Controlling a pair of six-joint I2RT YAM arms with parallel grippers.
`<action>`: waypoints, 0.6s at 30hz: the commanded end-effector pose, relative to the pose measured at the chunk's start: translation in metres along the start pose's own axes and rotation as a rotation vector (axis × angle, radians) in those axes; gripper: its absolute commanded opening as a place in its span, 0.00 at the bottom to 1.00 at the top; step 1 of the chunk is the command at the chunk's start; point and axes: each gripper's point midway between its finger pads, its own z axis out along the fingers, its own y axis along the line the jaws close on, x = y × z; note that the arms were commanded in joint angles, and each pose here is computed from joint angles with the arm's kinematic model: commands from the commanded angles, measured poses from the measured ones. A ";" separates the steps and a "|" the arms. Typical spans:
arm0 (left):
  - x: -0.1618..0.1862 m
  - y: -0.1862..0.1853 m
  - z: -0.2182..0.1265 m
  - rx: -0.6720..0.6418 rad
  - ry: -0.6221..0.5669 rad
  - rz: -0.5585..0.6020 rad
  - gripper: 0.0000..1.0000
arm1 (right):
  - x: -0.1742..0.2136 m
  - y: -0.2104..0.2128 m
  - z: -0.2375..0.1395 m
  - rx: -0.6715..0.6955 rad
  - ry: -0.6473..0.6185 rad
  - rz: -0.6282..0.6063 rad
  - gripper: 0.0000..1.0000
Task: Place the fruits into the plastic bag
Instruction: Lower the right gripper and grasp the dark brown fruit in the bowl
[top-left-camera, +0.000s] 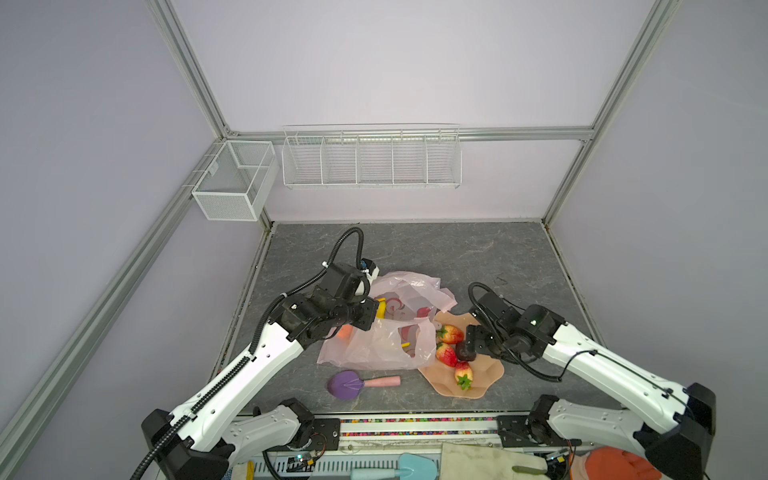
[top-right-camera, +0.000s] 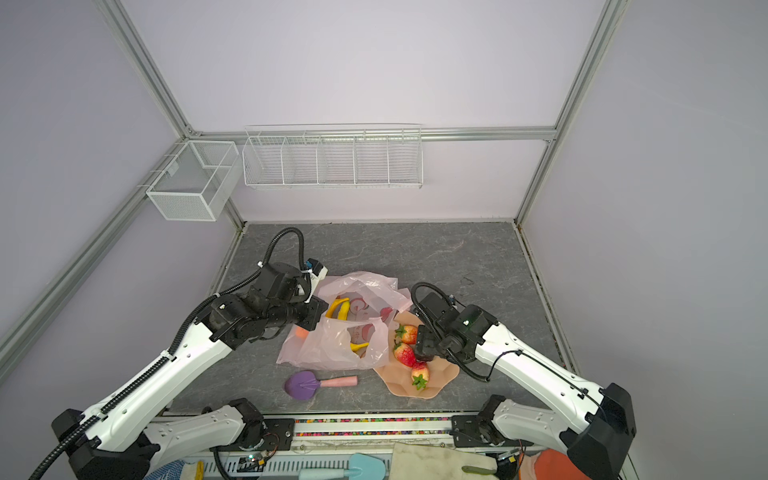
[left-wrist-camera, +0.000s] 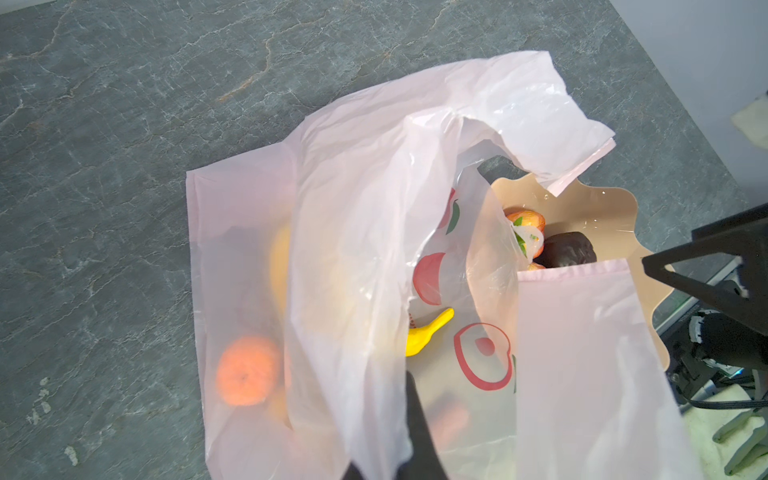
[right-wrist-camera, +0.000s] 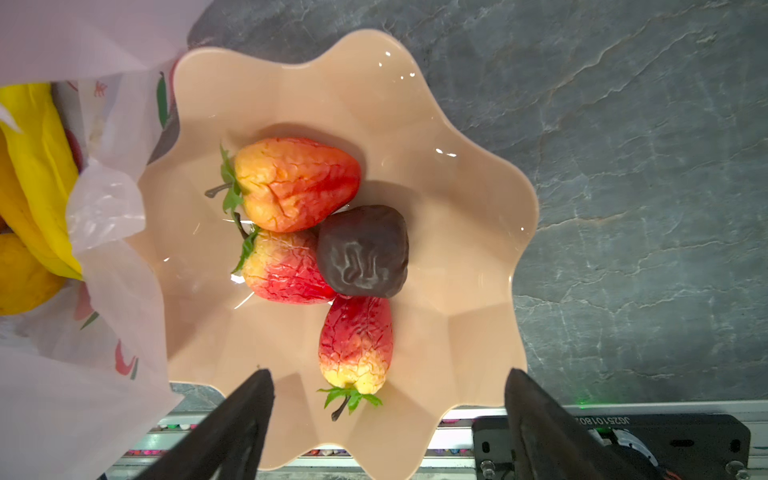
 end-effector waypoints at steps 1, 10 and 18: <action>0.000 -0.001 0.000 0.004 -0.001 0.008 0.00 | 0.002 0.009 0.019 -0.010 0.041 -0.008 0.89; -0.003 -0.002 -0.004 0.005 -0.003 0.011 0.00 | -0.006 0.030 0.060 0.007 0.104 -0.040 0.87; -0.004 -0.001 -0.007 0.001 -0.009 0.009 0.00 | -0.006 0.022 0.077 0.078 0.129 -0.057 0.84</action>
